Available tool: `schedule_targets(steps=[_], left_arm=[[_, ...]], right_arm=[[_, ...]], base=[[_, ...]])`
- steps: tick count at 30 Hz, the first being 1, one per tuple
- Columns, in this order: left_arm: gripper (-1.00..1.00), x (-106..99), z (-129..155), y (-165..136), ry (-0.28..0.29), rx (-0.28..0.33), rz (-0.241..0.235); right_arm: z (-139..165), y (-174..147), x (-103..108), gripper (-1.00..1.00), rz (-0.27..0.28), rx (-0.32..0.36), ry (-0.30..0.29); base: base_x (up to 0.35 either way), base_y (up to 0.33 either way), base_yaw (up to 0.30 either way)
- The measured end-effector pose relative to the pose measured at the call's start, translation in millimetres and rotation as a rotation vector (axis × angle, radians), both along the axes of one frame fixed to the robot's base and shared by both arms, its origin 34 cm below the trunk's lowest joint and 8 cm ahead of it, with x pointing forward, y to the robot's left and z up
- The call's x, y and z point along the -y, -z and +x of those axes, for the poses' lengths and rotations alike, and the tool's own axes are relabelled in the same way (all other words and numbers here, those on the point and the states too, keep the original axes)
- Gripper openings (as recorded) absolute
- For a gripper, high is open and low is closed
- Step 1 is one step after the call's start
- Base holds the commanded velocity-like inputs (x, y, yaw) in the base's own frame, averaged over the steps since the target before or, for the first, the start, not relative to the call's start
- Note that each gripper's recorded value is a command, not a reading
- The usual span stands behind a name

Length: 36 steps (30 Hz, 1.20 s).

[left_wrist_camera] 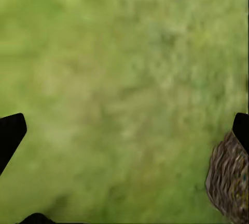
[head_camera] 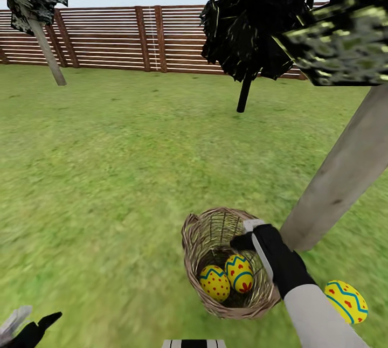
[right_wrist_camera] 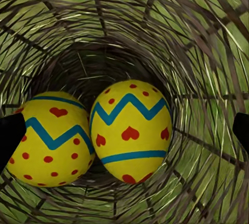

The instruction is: Take the three Easter eggs out of the wicker basket on the lawn in the garden, then place them on the lawn next to a single tree (choose any tree) so that all three eggs are next to the same tree and none are left in the basket.

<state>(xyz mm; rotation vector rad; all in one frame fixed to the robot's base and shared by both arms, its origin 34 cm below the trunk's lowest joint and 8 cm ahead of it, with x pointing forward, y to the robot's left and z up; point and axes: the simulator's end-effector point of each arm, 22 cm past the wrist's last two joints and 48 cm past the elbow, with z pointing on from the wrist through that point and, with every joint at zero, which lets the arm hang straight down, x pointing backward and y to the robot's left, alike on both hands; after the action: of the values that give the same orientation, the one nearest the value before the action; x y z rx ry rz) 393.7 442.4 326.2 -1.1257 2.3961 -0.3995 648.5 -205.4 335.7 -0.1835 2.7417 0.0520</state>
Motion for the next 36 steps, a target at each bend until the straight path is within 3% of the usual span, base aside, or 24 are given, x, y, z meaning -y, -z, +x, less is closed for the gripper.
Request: schedule_targets(steps=[3,9,21,32,36], left_arm=[[1.0,-0.1,37.8,-21.5,0.051,0.016,-0.003],[1.0,1.9,77.5,-35.2,0.068,0.014,0.011],[1.0,45.1,78.2,-4.5,0.073,-0.044,-0.038],[1.0,54.0,69.7,18.2,0.084,-0.096,-0.05],[1.0,54.7,66.6,25.3,0.086,-0.113,-0.051]], right_arm=[[2.6,7.3,-5.8,1.0,0.005,-0.03,-0.003],[7.3,22.4,-26.2,1.0,0.026,-0.052,-0.021],[0.9,51.9,-32.2,1.0,0.029,-0.122,-0.028],[-7.5,77.8,-31.3,1.0,0.02,-0.161,-0.026],[-2.2,84.6,-31.6,1.0,-0.013,-0.134,-0.016]], base=[[0.0,0.0,0.0],[0.0,0.0,0.0],[0.0,0.0,0.0],[0.0,0.0,0.0],[0.0,0.0,0.0]])
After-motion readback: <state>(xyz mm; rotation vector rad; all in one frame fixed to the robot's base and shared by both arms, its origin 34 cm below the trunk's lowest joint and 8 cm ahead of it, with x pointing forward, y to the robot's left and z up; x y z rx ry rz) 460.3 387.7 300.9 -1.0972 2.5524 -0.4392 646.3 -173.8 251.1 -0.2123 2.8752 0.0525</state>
